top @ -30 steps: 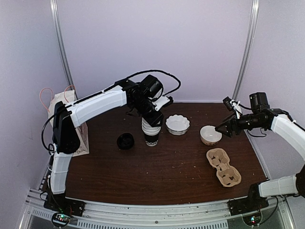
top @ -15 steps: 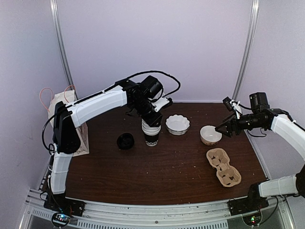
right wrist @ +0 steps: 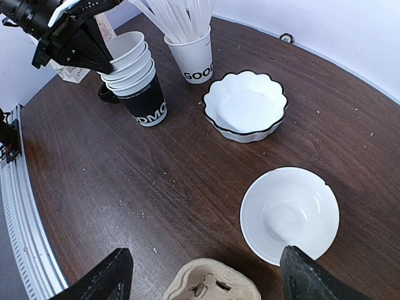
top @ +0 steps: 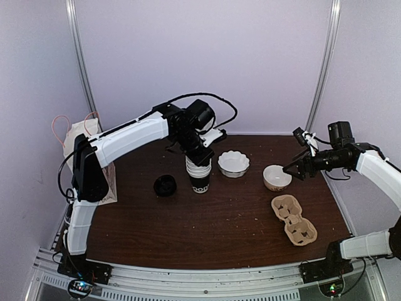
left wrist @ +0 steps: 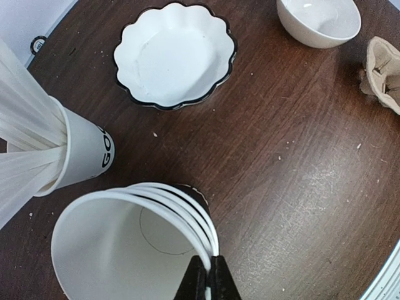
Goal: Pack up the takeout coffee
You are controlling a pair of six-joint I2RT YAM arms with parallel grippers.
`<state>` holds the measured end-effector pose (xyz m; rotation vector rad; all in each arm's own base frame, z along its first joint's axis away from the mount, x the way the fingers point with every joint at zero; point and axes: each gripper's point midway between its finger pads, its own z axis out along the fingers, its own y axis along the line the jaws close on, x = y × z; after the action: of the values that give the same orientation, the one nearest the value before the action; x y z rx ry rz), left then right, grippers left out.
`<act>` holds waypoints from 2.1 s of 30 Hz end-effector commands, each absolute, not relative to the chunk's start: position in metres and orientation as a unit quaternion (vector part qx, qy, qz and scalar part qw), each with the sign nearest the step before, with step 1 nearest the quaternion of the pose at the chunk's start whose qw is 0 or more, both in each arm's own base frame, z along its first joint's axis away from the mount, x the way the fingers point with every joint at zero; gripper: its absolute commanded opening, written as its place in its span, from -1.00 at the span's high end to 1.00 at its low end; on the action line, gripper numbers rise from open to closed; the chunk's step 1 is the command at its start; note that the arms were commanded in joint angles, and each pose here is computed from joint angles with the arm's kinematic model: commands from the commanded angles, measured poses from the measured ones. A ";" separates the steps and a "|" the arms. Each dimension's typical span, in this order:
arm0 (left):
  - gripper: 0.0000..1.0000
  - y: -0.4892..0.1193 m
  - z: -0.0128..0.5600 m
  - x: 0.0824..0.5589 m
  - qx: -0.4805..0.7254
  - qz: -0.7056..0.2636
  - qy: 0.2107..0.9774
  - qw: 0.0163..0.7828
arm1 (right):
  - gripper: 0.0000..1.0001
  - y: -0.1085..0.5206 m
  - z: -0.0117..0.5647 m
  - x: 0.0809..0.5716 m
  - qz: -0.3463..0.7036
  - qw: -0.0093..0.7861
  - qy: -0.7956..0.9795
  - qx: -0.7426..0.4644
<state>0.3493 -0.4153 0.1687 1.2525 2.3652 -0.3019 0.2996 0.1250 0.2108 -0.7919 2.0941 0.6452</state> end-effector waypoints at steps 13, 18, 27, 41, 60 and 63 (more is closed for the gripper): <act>1.00 -0.428 0.217 0.343 0.463 -0.161 0.826 0.277 | -0.63 0.207 0.238 0.335 0.340 0.345 0.834 -0.265; 1.00 -0.429 0.213 0.346 0.452 -0.158 0.833 0.276 | -0.50 0.253 0.221 0.351 0.394 0.295 0.837 -0.238; 1.00 -0.434 0.221 0.341 0.437 -0.188 0.835 0.277 | -0.28 0.305 0.200 0.371 0.478 0.211 0.832 -0.185; 1.00 -0.421 0.274 0.331 0.445 -0.161 0.818 0.327 | -0.37 0.305 0.215 0.367 0.479 0.228 0.822 -0.206; 1.00 -0.384 0.310 0.195 0.611 -0.093 0.720 0.316 | -0.49 0.180 0.295 0.306 0.302 0.364 0.811 -0.344; 1.00 -0.383 0.275 0.182 0.630 -0.052 0.720 0.287 | -0.50 0.164 0.277 0.300 0.256 0.365 0.823 -0.352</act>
<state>0.1910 -0.3917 0.3313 1.5278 1.8748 -0.3494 0.3160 0.1864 0.3115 -0.8043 2.0305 0.8369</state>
